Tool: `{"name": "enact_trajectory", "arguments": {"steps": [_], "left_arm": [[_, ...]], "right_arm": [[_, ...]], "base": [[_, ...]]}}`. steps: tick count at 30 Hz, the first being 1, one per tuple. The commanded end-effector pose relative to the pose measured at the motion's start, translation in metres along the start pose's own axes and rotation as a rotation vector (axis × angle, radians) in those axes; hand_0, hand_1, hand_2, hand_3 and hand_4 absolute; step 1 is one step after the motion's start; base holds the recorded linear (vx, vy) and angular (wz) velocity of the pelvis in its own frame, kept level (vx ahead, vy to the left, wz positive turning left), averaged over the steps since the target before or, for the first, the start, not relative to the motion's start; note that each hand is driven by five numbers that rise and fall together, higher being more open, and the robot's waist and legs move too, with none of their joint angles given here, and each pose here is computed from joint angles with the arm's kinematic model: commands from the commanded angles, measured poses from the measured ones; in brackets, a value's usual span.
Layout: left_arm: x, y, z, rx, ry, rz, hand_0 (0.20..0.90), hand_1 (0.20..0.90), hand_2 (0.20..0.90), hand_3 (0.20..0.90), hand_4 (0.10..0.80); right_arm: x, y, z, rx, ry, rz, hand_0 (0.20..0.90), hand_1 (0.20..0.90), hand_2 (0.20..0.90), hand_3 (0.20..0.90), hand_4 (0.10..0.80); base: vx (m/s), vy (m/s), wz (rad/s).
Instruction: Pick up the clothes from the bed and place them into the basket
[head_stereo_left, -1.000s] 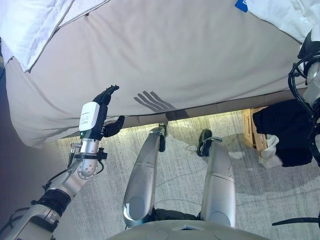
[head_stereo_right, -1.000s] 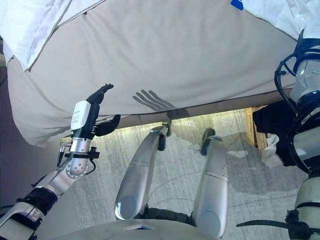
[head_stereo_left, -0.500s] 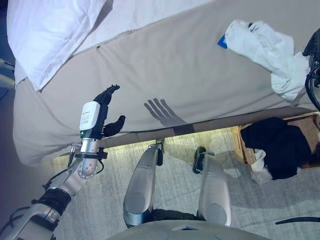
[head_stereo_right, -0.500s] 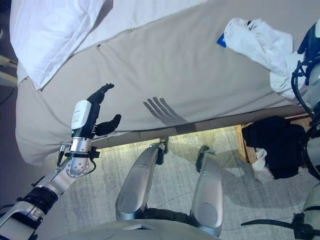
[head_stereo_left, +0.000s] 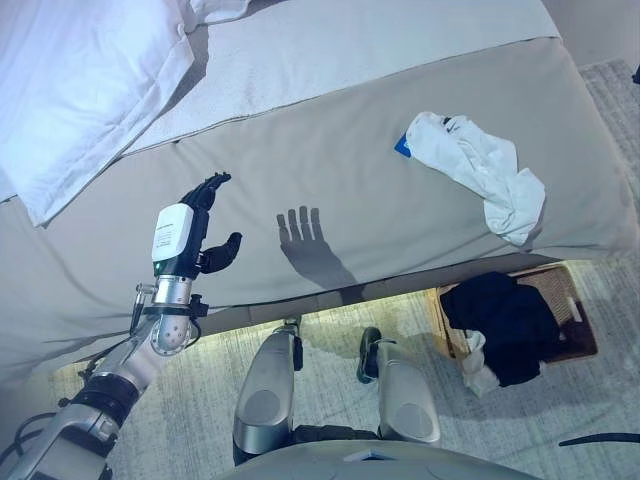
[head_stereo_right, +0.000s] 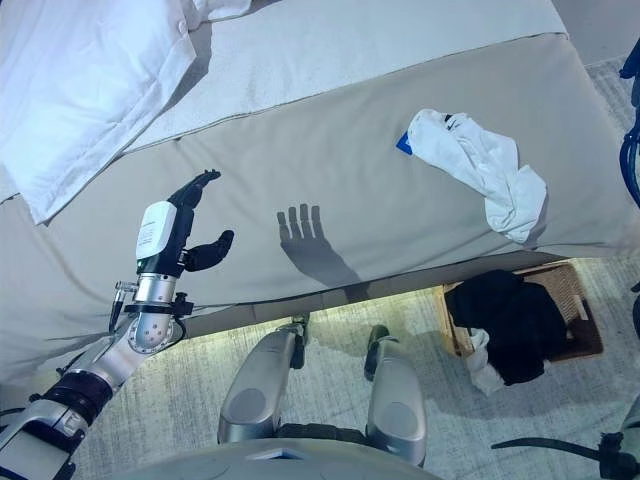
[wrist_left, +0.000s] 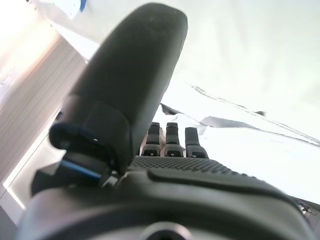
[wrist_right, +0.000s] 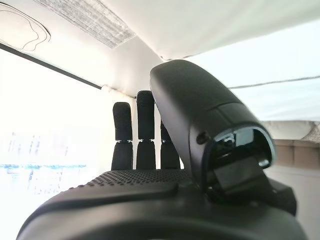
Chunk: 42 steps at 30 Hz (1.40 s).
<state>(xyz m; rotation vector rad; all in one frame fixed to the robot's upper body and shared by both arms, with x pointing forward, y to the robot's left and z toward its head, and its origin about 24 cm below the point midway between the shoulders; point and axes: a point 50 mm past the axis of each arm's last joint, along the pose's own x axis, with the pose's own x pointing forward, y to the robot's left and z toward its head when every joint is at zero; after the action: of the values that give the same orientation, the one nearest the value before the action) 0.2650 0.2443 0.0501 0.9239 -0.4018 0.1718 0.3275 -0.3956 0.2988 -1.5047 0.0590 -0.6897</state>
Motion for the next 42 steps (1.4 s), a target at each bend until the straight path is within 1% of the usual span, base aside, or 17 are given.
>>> {"name": "enact_trajectory", "arguments": {"steps": [1,9,12,17,23,30,35,42], "left_arm": [[-0.003,0.006,-0.001,-0.016,-0.014,0.068,0.9,0.9,0.9,0.9,0.8],[-0.005,0.004,0.001,-0.017,-0.03,0.042,0.9,0.9,0.9,0.9,0.8],[-0.008,0.003,0.003,-0.03,-0.032,0.052,0.9,0.9,0.9,0.9,0.8],[-0.008,0.007,0.004,-0.041,-0.036,0.066,0.9,0.9,0.9,0.9,0.8],[-0.009,0.011,0.005,-0.043,-0.04,0.067,0.9,0.9,0.9,0.9,0.8],[-0.009,0.013,0.005,-0.042,-0.036,0.063,0.9,0.9,0.9,0.9,0.8],[-0.009,0.016,0.006,-0.04,-0.038,0.07,0.9,0.9,0.9,0.9,0.8],[-0.012,0.017,0.009,-0.049,-0.043,0.083,0.9,0.9,0.9,0.9,0.8]], "right_arm": [[-0.005,0.003,-0.018,0.084,0.083,0.044,0.9,0.9,0.9,0.9,0.8],[-0.004,0.006,-0.022,0.161,0.162,0.061,0.9,0.9,0.9,0.9,0.8],[-0.005,0.007,-0.03,0.135,0.209,0.058,0.9,0.9,0.9,0.9,0.8],[-0.005,-0.005,-0.043,0.098,0.297,-0.001,0.9,0.9,0.9,0.9,0.8],[-0.01,-0.009,-0.057,0.065,0.363,-0.04,0.9,0.9,0.9,0.9,0.8],[-0.011,-0.007,-0.057,0.13,0.347,-0.054,0.9,0.9,0.9,0.9,0.8],[-0.006,-0.012,-0.044,0.311,0.303,-0.082,0.9,0.9,0.9,0.9,0.8],[0.0,-0.022,-0.025,0.407,0.229,-0.135,0.9,0.9,0.9,0.9,0.8]], "base": [[0.04,-0.052,-0.02],[0.014,-0.038,-0.02],[0.0,0.0,0.0],[-0.018,-0.006,-0.01],[-0.045,-0.032,-0.02],[-0.02,-0.025,-0.02],[-0.039,-0.027,-0.01],[-0.016,-0.012,0.0]]}}
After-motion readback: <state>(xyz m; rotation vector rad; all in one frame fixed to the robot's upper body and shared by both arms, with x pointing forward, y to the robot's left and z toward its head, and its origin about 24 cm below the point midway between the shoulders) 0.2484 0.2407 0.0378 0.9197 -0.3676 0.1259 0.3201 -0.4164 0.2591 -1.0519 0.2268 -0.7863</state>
